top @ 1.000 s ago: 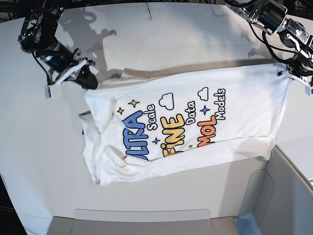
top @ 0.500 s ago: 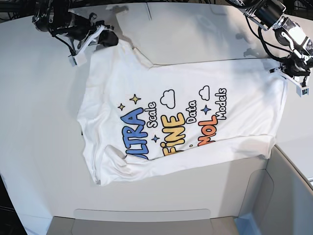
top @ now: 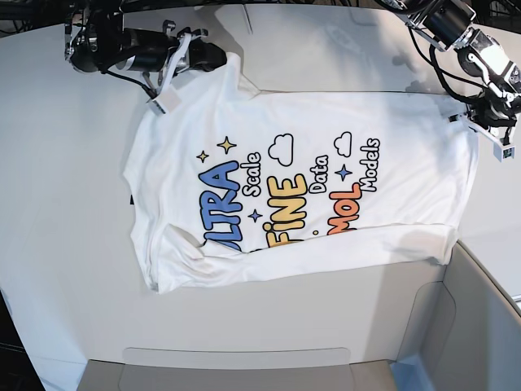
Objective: Layout the t-shirt on the table in an organized manner, then fold the t-shirt properly
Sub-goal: 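Lower the shirt edge and drag both grippers outward to smooth it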
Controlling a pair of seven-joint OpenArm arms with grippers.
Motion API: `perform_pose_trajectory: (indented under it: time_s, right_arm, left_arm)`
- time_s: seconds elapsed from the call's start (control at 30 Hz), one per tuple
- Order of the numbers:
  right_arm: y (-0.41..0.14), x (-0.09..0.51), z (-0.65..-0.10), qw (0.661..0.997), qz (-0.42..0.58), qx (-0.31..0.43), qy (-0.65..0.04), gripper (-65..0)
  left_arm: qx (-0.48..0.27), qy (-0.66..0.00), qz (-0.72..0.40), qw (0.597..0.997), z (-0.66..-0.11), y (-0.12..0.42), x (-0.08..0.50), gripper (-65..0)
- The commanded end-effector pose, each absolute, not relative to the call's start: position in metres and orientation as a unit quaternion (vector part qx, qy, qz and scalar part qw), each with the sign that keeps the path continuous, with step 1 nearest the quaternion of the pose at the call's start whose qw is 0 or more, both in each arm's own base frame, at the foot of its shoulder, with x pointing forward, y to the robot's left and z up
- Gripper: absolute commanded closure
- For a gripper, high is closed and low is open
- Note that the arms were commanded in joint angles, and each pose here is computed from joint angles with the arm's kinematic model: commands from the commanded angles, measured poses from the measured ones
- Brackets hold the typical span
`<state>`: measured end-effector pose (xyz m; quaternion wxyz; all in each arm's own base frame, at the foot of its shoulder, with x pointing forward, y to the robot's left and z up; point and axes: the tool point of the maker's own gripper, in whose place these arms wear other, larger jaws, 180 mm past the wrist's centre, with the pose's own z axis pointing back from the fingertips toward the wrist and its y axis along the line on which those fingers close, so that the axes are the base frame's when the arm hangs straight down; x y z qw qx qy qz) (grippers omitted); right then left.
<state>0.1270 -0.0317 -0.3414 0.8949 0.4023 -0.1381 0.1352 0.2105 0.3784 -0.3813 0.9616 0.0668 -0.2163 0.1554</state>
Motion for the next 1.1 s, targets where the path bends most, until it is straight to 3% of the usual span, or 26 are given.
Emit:
perform_pose_trajectory:
  time_s: [0.0,0.33,0.63,1.07]
  right_arm:
    - [-0.026,0.122,-0.335,0.887,0.147,0.416,-0.135,0.0]
    - [-0.028,0.088,-0.346,0.889,0.193,0.409,-0.073,0.0]
    - [-0.045,0.078,-0.36,0.907,0.2,0.368,-0.054,0.0]
    - [-0.037,0.085,-0.345,0.89,0.202,0.403,-0.068,-0.1]
  left_arm:
    - [0.078,-0.233,0.151,0.957,-0.37,0.386,0.216,-2.5]
    - [0.082,-0.217,0.149,0.961,-0.377,0.386,0.203,-24.5]
    - [0.082,-0.216,0.149,0.961,-0.377,0.386,0.203,-25.4]
    - [0.082,-0.217,0.151,0.961,-0.377,0.387,0.202,-25.6]
